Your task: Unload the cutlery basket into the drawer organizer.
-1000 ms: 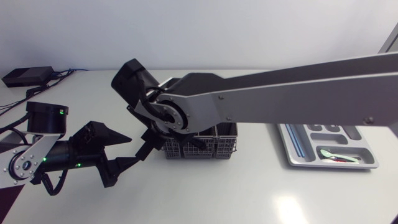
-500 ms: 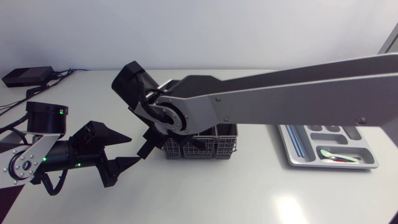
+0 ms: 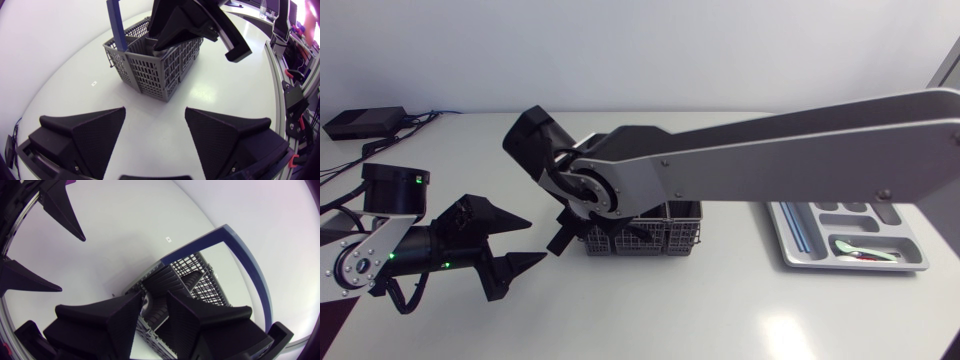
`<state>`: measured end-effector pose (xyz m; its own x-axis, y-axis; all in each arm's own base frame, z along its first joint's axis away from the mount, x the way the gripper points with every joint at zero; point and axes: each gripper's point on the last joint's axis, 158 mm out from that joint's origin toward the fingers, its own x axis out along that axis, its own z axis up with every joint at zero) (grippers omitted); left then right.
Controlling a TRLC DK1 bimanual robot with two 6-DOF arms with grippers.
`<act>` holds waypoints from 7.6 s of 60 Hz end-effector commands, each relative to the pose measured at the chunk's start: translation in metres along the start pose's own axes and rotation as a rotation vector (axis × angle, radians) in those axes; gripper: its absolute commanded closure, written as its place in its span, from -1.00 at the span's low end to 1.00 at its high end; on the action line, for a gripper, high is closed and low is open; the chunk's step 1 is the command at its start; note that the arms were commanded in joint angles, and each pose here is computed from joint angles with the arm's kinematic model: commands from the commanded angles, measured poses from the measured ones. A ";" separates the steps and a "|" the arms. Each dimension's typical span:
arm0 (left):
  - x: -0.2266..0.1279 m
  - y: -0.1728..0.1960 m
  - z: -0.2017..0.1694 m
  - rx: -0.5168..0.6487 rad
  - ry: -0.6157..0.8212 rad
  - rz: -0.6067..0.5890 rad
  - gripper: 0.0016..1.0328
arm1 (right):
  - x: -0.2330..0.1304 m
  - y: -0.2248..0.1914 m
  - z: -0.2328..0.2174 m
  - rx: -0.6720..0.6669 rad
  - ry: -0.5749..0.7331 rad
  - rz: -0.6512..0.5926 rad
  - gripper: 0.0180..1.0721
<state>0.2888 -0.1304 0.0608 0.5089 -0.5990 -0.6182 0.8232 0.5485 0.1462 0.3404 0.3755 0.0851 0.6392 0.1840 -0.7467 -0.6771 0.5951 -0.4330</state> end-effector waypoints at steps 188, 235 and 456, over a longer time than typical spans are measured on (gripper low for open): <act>-0.037 -0.021 0.066 0.073 -0.078 -0.016 -0.62 | -0.146 0.006 0.007 -0.636 -0.338 -0.116 0.88; -0.038 -0.077 0.070 0.272 0.053 -0.276 0.30 | -0.173 0.031 -0.005 -0.655 -0.449 -0.059 0.88; -0.066 0.059 0.197 -0.335 -0.377 0.175 -0.44 | -0.135 -0.105 0.065 0.415 -0.402 0.545 0.89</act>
<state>0.3525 -0.1820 0.2413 0.7121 -0.6308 -0.3082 0.6301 0.7679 -0.1159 0.3513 0.3600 0.2575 0.3743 0.7632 -0.5266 -0.7878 0.5614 0.2536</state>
